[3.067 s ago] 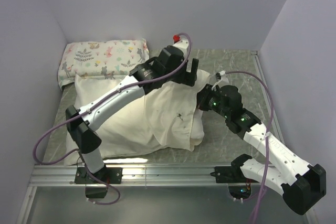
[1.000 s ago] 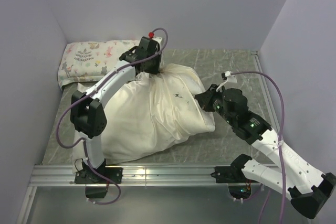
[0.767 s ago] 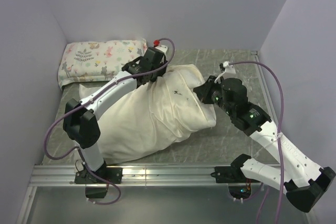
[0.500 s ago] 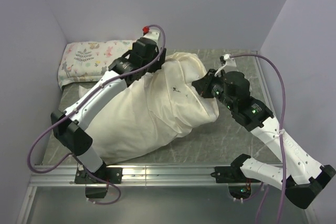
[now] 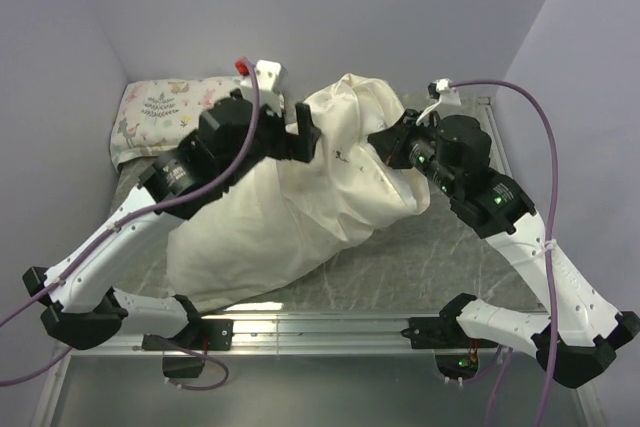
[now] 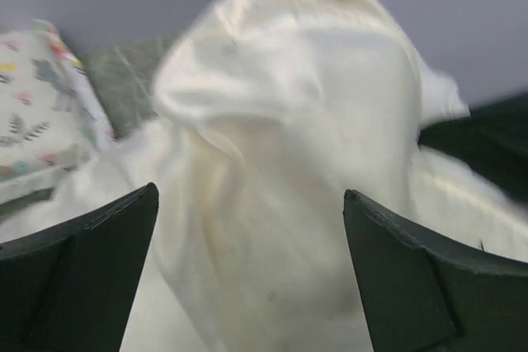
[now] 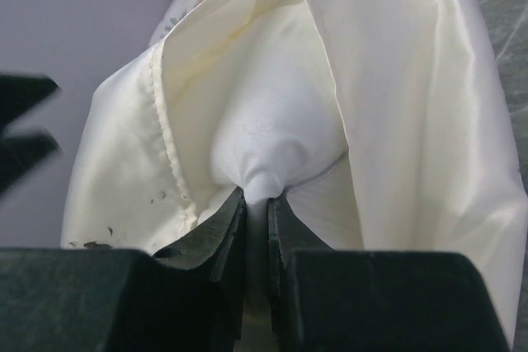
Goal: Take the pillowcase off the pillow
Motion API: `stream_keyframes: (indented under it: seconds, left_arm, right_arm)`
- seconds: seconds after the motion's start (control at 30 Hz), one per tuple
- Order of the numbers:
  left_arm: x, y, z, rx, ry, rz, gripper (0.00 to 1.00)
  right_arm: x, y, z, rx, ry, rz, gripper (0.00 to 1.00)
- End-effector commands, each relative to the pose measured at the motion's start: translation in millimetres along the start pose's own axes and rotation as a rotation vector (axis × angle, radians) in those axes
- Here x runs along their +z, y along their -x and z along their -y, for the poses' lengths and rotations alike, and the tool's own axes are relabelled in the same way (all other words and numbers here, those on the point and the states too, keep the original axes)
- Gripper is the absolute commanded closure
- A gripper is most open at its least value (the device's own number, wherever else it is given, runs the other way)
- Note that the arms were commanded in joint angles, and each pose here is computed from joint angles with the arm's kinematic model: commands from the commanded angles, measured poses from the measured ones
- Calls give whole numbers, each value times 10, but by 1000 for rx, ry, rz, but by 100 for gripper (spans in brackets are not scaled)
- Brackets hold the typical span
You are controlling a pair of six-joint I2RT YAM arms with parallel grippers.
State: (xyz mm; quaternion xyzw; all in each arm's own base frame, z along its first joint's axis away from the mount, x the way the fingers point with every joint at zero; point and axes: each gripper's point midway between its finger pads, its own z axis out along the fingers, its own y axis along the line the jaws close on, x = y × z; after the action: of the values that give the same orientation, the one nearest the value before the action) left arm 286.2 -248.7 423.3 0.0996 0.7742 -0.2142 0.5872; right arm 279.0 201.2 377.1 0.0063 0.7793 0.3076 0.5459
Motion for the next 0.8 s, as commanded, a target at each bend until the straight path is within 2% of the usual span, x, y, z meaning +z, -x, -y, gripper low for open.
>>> stream_keyframes:
  seconds: [0.0, 0.1, 0.2, 0.23, 0.3, 0.33, 0.4, 0.47, 0.57, 0.77]
  left_arm:
    - [-63, -433, 494, -23, -172, -66, 1]
    - [-81, -611, 595, -48, -206, -79, 4]
    - [-82, -739, 563, -76, -202, -79, 19]
    - [-70, -778, 522, -90, -179, -84, 41]
    - [-34, -960, 342, -74, -87, -124, 65]
    - [-17, -1016, 275, -83, -45, -136, 83]
    - [13, -1232, 103, -62, 42, -183, 97]
    - [60, -1435, -103, -75, 145, -208, 100]
    - [77, -1695, -282, -105, 210, -243, 100]
    - [84, -1898, -397, -164, 234, -263, 99]
  right_arm:
    - [-237, 792, -302, 12, 80, 242, 100]
    - [-259, 842, -325, 12, 79, 247, 100]
    - [-304, 923, -330, 4, 69, 263, 100]
    - [-323, 951, -324, 1, 62, 270, 100]
    - [-410, 1069, -303, -6, 36, 301, 100]
    - [-493, 1179, -338, -7, 39, 328, 100]
    - [-562, 1274, -309, -15, 15, 349, 100]
    - [-691, 1430, -326, -18, 6, 383, 100]
    - [-855, 1636, -327, -19, -17, 427, 100]
    - [-1239, 2075, -333, -7, -31, 525, 100]
